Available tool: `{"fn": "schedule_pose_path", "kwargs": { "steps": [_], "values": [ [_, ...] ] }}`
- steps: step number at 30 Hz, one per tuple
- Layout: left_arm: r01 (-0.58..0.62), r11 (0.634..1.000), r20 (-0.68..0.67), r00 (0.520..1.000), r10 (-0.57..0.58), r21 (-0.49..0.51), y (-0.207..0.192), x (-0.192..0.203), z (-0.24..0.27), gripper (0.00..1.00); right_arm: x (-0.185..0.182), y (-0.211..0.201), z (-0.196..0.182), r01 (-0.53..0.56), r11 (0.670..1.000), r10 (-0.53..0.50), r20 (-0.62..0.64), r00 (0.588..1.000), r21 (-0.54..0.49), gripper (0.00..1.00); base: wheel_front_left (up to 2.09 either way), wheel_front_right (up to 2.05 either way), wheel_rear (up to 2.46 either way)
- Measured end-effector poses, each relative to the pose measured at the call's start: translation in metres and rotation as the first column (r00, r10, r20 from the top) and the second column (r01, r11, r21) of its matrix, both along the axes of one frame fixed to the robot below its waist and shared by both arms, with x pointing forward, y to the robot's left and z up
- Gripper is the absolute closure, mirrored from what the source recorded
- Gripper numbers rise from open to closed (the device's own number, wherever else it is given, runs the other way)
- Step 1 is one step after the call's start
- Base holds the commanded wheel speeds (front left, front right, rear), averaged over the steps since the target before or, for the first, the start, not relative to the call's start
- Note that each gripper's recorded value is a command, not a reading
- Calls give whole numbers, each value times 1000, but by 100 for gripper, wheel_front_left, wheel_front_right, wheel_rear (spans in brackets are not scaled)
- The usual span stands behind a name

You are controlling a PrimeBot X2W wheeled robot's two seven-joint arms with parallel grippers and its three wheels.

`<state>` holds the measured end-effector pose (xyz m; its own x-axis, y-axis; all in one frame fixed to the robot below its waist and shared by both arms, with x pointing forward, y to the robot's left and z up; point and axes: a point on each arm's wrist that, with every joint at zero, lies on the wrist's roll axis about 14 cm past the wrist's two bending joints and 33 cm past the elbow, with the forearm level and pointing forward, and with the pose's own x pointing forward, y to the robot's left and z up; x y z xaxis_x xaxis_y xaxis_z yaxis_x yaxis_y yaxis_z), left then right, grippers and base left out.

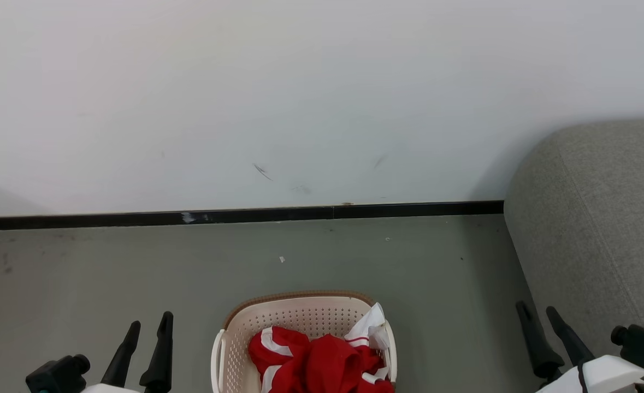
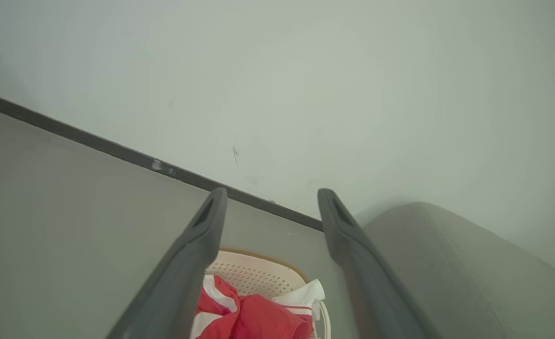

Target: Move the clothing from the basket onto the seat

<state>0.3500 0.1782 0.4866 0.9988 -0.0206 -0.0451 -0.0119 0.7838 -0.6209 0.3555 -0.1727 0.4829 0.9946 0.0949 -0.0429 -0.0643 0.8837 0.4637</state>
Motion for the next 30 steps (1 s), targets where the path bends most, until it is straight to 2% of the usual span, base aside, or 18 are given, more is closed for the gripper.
{"fn": "schedule_pose_path", "kwargs": {
  "steps": [8, 18, 30],
  "values": [
    [12, 994, 29, 999, -16, 107, -4, -2, 5, 0, 0, 5, 6, -21, 992, 26, 40, 999, -124, 0, 0, 0, 0],
    [27, 971, 71, 996, -45, 239, -11, -3, 11, 0, 1, 13, 11, -41, 962, 66, 82, 994, -271, 0, 0, 0, 0],
    [38, 921, 118, 989, -91, 387, -20, -4, 18, 0, -1, 21, 16, -58, 894, 125, 124, 984, -445, 0, 0, 0, 0]
  ]
}}
